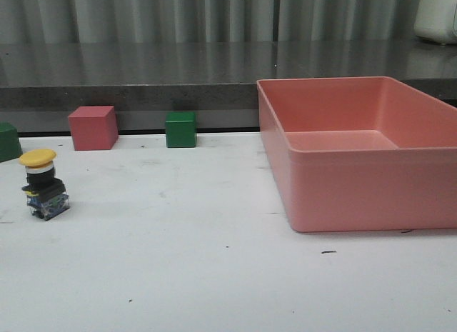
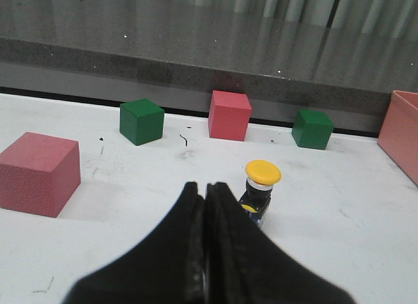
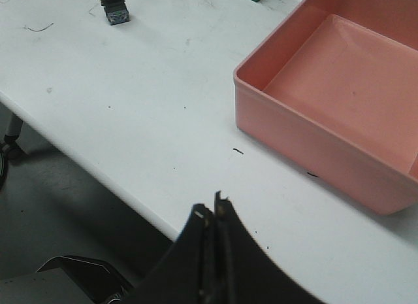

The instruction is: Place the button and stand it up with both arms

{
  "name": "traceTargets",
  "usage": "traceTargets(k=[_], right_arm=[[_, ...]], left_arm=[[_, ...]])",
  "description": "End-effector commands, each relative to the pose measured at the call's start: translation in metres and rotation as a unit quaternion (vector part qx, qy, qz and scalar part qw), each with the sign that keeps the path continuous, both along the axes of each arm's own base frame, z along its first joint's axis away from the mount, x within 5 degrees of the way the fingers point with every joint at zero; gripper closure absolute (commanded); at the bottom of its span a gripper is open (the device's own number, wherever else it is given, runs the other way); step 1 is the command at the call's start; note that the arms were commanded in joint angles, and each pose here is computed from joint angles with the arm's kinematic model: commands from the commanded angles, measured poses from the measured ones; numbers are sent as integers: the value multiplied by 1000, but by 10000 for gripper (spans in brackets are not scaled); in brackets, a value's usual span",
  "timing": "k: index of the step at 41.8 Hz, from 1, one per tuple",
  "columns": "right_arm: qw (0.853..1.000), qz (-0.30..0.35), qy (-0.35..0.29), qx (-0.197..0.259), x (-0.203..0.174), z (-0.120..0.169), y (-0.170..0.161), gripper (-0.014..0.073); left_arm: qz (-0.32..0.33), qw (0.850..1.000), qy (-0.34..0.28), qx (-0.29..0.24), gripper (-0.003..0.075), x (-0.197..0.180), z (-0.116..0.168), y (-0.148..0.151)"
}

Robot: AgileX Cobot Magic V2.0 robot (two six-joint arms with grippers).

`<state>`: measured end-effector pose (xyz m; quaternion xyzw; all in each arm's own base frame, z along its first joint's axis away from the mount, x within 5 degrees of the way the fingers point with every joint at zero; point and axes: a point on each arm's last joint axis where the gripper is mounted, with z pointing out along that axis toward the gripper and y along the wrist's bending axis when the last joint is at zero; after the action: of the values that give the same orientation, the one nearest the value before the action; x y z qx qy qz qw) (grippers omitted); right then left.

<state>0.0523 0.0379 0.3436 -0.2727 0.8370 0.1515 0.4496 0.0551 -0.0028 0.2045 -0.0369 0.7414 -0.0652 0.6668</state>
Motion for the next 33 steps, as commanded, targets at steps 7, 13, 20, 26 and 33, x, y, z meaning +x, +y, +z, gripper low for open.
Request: traceTargets(k=[7,13,20,26,33], right_arm=[[999,2,-37,25,2,13,1,663],[999,2,-37,25,2,13,1,663],[999,2,-37,25,2,13,1,663],[999,2,-37,25,2,13,1,663],[999,2,-37,25,2,13,1,663]], left_arm=[[5,995,-97,-4,740,0,2,1],[5,995,-102,10,740,0,3,1],[5,995,-101,17,740,0,3,1],[5,995,-101,17,740,0,3,1],[5,995,-101,17,740,0,3,1]])
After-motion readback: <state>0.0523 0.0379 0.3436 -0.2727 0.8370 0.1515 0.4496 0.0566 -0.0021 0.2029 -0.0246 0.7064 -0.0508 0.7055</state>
